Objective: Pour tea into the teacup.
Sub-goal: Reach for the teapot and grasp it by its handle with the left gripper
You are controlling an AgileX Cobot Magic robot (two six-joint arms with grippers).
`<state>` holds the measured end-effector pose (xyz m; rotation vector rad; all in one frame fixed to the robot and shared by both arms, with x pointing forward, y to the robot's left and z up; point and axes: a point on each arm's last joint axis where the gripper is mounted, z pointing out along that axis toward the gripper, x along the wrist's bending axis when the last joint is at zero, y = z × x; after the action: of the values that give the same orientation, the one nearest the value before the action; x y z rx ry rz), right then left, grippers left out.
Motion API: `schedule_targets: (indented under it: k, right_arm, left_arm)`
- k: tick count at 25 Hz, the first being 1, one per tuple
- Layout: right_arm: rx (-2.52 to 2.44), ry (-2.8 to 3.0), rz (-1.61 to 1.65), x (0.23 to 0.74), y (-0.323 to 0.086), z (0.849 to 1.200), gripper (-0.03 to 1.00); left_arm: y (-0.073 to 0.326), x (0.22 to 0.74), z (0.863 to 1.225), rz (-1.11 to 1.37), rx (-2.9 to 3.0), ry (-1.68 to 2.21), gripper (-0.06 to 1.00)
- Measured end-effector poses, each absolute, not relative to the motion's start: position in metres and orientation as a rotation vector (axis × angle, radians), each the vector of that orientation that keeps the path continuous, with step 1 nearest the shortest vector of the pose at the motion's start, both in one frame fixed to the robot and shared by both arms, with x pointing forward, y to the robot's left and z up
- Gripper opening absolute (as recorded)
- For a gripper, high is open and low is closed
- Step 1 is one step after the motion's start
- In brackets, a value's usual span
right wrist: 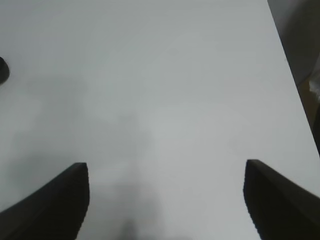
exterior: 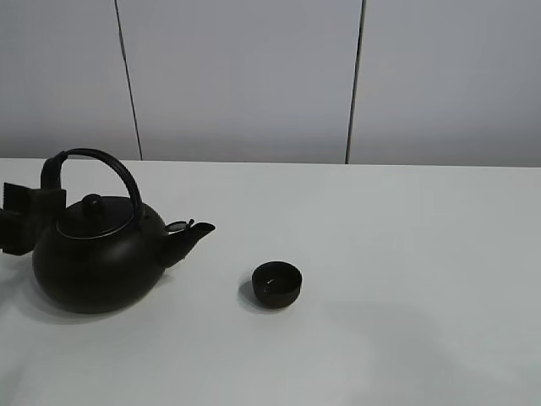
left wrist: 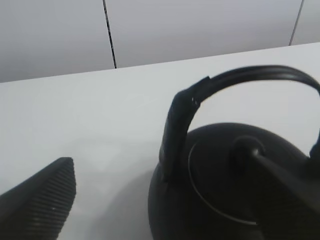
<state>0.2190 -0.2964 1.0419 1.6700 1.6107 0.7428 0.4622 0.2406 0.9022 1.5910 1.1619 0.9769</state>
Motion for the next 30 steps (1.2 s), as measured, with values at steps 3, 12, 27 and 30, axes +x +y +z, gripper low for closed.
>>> schedule_targets:
  k: [3,12,27,30]
  right_arm:
    - [1.67,1.611,0.743,0.219,-0.296,1.042,0.58]
    - [1.67,1.611,0.743,0.219,-0.296,1.042,0.58]
    - [1.67,1.611,0.743,0.219,-0.296,1.042,0.58]
    - [1.67,1.611,0.743,0.219,-0.296,1.042,0.58]
  left_arm:
    - [0.238,0.47,0.907,0.99,1.562,1.145,0.66]
    - [0.235,0.483,0.896,0.973,1.583,1.166,0.66]
    - [0.245,0.495,0.896,0.97,1.529,1.246,0.66]
    - [0.244,0.499,0.897,0.967,1.526,1.241,0.66]
